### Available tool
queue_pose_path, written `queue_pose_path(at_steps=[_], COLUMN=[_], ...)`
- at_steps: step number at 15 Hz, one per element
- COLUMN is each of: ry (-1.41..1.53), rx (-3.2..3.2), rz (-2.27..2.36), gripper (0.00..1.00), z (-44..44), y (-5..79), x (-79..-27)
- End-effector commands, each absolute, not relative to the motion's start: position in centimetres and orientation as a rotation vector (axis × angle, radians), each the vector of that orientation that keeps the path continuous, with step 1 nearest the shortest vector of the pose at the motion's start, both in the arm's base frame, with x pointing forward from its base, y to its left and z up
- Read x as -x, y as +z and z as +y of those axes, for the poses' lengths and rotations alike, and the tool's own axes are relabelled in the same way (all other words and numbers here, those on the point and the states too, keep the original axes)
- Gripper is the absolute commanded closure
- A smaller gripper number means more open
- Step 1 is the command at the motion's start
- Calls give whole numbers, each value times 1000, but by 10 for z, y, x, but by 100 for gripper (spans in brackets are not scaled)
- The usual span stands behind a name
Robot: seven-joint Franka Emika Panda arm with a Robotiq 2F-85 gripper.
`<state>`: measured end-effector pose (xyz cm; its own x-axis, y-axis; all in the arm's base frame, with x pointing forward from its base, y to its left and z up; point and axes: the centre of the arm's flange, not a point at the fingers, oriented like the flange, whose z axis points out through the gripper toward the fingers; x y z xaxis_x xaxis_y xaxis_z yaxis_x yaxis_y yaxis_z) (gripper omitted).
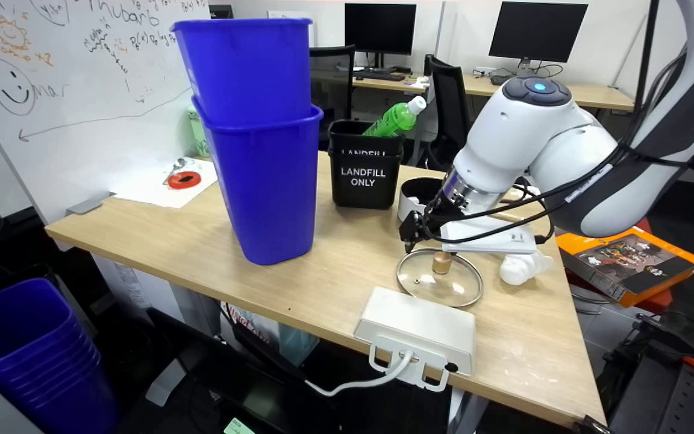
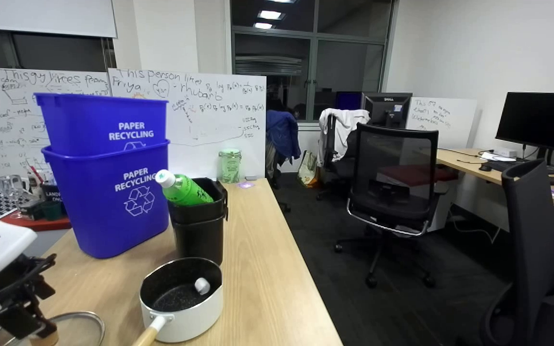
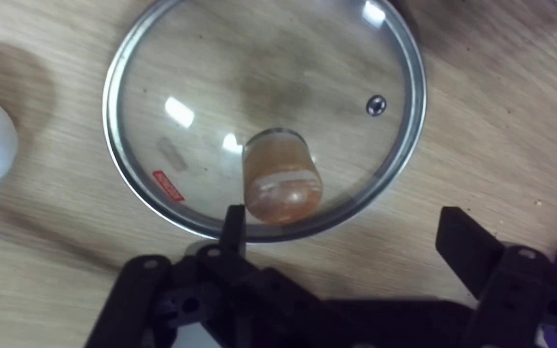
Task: Pick up the glass lid from the table and move it forward.
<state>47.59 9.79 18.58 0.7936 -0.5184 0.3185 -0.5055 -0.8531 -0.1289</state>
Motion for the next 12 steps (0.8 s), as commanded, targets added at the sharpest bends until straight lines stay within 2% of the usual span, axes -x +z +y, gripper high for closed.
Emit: queue_pose_path(at_steps=[1, 12], ry=[-606, -593], rx=[2940, 2938], rz=[755, 793], gripper=[0, 0], z=[102, 103], y=[188, 196], x=[-485, -488])
